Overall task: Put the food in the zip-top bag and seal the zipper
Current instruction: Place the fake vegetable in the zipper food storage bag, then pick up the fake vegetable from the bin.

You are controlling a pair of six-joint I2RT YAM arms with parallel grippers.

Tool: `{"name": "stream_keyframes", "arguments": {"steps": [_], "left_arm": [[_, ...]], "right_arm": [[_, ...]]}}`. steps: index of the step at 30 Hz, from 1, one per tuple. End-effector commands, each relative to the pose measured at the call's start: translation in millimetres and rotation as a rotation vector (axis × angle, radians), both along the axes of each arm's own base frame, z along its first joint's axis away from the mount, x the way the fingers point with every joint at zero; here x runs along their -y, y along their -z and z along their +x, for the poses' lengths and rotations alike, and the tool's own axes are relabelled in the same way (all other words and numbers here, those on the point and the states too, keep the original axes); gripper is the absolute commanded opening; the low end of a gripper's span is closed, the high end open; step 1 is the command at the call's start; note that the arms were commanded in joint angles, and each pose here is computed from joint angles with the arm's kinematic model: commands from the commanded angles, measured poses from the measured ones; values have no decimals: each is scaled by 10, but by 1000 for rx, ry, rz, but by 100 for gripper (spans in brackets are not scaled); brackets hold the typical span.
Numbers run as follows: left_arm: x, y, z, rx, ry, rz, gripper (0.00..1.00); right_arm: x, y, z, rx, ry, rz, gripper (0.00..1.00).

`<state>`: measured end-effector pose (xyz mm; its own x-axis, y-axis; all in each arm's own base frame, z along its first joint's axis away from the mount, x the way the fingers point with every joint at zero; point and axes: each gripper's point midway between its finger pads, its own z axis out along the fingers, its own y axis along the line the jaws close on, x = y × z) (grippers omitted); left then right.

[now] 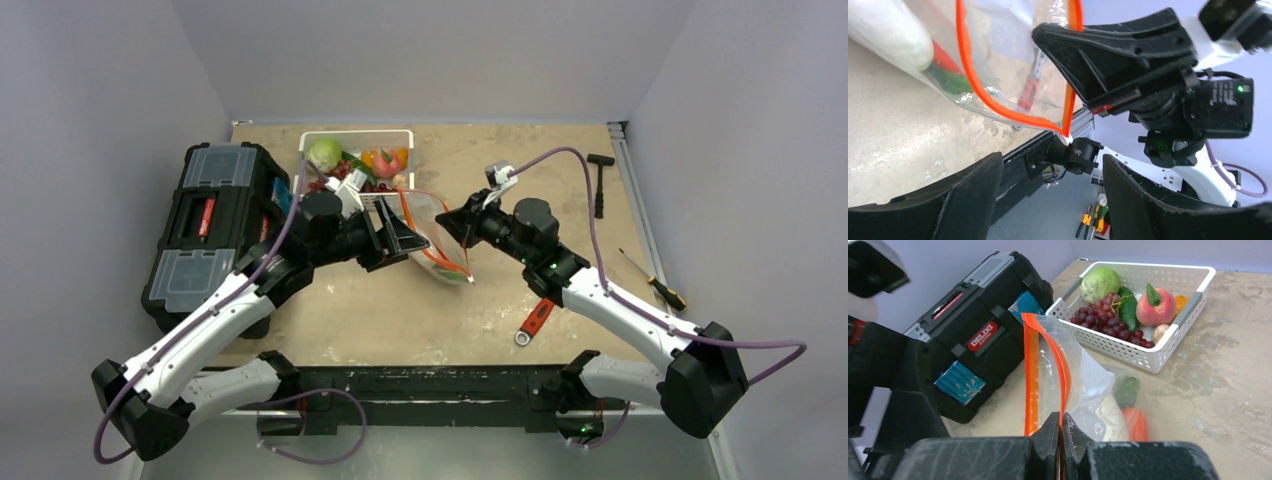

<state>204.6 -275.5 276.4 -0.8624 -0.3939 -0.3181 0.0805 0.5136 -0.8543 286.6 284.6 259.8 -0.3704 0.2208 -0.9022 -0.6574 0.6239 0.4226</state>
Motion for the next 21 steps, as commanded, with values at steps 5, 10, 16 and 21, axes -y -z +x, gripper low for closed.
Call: {"name": "stream_keyframes", "arguments": {"steps": [5, 10, 16, 21], "left_arm": [[-258, -76, -6, 139, -18, 112, 76], [-335, -108, 33, 190, -37, 144, 80], [-670, -16, 167, 229, -106, 336, 88], [-996, 62, 490, 245, -231, 434, 91]], "right_arm": [[32, -304, 64, -10, 50, 18, 0], [173, -426, 58, -51, 109, -42, 0], [612, -441, 74, -17, 290, -116, 0], [886, -327, 120, 1, 424, -144, 0]]}}
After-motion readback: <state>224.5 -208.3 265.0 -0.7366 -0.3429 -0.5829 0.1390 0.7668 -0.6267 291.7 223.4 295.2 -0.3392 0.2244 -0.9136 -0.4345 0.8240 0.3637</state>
